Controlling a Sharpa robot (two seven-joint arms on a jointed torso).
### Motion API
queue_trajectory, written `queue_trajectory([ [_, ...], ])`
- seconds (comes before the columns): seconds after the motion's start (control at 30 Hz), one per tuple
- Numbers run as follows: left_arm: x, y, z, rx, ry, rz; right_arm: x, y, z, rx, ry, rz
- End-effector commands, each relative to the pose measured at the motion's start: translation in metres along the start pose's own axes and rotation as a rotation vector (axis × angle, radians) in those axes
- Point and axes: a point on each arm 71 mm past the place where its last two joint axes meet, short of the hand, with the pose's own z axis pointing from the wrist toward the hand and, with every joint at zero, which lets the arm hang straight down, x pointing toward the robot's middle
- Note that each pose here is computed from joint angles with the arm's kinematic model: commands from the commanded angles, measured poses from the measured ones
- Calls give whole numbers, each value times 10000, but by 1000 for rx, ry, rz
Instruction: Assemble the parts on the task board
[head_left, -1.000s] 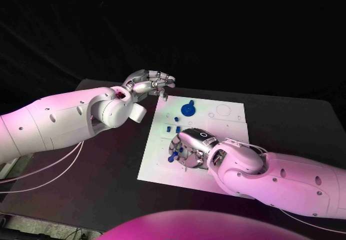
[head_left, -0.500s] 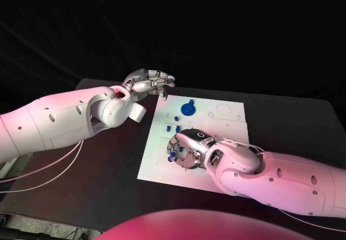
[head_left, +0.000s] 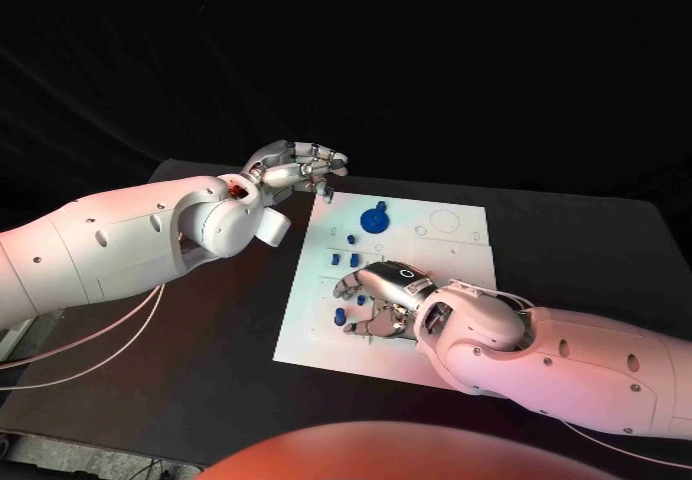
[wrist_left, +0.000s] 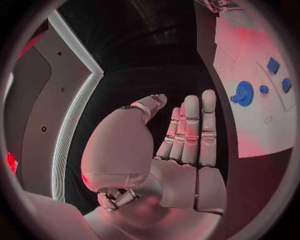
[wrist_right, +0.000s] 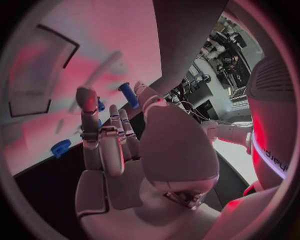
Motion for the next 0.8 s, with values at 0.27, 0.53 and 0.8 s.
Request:
queue_trajectory([
  [0.27, 11, -10, 5, 10, 13, -2, -396, -209, -287, 34, -199, 130],
  [0.53, -4, 1, -10, 4, 10, -1, -756, -879, -809, 349, -189, 323],
  [0.8, 27, -2, -22, 14, 13, -2, -639, -1207, -1287, 540, -90, 323],
])
